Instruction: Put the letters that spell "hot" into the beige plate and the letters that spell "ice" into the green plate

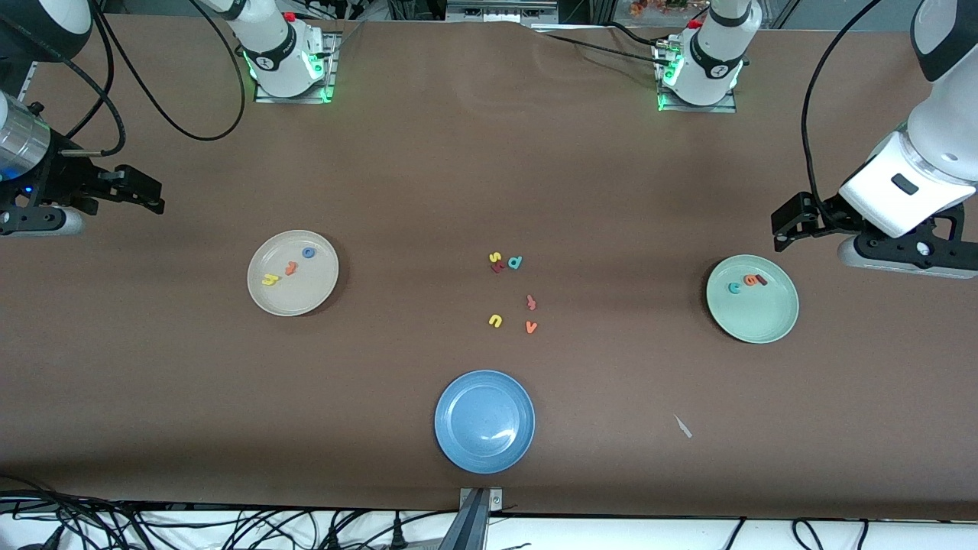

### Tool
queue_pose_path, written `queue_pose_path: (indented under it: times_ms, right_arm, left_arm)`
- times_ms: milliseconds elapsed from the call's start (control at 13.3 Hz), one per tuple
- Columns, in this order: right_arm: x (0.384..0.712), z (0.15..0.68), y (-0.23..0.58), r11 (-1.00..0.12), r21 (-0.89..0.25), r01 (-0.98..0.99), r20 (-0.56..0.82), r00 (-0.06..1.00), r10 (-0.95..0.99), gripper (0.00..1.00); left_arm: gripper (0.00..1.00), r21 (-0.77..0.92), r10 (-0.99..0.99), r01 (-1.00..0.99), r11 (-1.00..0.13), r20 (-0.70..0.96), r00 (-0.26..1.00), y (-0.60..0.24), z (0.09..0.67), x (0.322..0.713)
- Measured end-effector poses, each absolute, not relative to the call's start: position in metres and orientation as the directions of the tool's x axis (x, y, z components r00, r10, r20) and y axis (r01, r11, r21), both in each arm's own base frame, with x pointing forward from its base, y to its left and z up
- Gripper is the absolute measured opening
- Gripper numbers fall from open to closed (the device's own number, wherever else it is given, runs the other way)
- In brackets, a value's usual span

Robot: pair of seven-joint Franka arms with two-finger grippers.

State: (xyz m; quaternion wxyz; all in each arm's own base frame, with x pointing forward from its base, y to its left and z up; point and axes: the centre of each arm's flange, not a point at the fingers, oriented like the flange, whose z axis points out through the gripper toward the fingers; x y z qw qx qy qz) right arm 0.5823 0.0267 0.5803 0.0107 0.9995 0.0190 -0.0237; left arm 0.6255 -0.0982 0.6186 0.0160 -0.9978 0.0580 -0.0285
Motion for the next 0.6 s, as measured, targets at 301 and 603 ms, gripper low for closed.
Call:
queue_pose_path:
  times_ms: [301,603]
  right_arm:
    - [0.5823,0.5804,0.0268,-0.999,0.02,0.039,-0.048,0.998,0.038,1.0]
    - [0.5823,0.5803,0.0269,-0.999,0.02,0.039,-0.048,0.998,0.038,1.0]
  left_arm:
    - [1.0,-0.035,-0.111,-0.109,-0.993,0.055,0.992,-0.0946,0.6186,0.6261]
    - [1.0,-0.035,-0.108,-0.106,-0.994,0.055,0.993,-0.0928,0.6186,0.6263]
